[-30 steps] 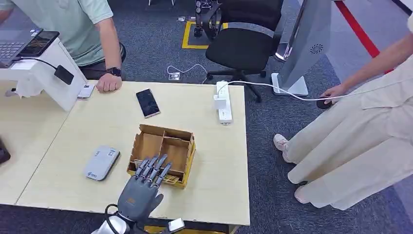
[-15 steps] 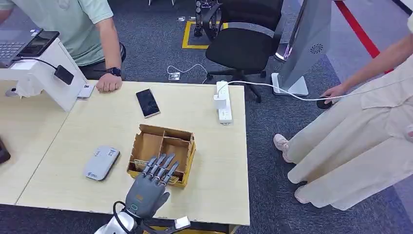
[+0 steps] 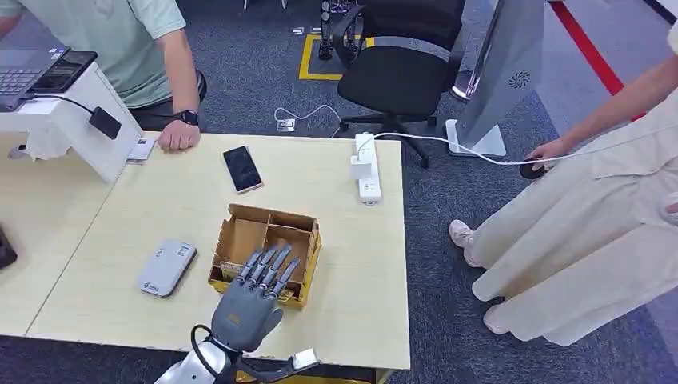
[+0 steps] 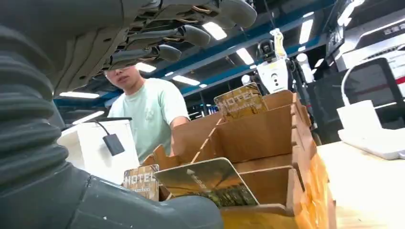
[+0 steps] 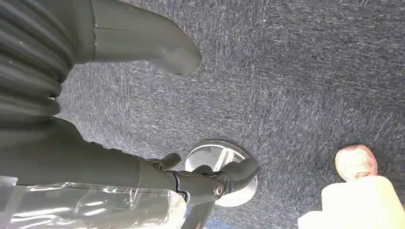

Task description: Pass the card to the sensor for recognition and then transmit it.

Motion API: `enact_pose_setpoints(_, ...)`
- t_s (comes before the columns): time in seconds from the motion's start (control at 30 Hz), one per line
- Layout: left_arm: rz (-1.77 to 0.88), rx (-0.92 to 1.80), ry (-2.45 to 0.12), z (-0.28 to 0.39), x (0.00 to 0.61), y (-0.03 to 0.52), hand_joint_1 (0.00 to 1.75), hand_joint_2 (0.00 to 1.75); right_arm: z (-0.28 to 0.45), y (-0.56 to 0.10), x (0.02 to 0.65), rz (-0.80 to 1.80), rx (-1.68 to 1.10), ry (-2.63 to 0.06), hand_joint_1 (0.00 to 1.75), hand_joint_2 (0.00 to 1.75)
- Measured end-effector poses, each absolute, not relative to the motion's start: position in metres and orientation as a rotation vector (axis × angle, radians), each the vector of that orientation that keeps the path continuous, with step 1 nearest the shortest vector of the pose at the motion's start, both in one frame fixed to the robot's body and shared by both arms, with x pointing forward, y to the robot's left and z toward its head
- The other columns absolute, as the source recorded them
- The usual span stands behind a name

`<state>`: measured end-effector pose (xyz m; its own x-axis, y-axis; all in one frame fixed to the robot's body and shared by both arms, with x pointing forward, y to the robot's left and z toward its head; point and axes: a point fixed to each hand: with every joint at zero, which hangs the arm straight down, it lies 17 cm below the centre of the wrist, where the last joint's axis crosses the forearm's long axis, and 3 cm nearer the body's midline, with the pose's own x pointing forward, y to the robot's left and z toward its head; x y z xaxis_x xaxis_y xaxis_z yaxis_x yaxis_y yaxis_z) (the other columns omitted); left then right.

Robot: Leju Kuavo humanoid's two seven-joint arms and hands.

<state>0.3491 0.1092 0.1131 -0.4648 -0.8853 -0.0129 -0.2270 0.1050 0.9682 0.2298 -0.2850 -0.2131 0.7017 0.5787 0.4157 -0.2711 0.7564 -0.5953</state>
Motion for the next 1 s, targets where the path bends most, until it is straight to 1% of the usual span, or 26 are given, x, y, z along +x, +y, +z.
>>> enact_pose_setpoints(0.43, -1.395, 1.054, -1.843, 0.124, 0.349, 0.091, 0.00, 1.75, -0.214, -0.280, 0.230, 0.499, -0.518, -0.630, 0.00, 1.75)
enact_pose_setpoints(1.0, -1.407, 0.985, -1.869, 0.118, 0.344, 0.070, 0.00, 1.75, -0.215, -0.277, 0.230, 0.499, -0.511, -0.628, 0.00, 1.75)
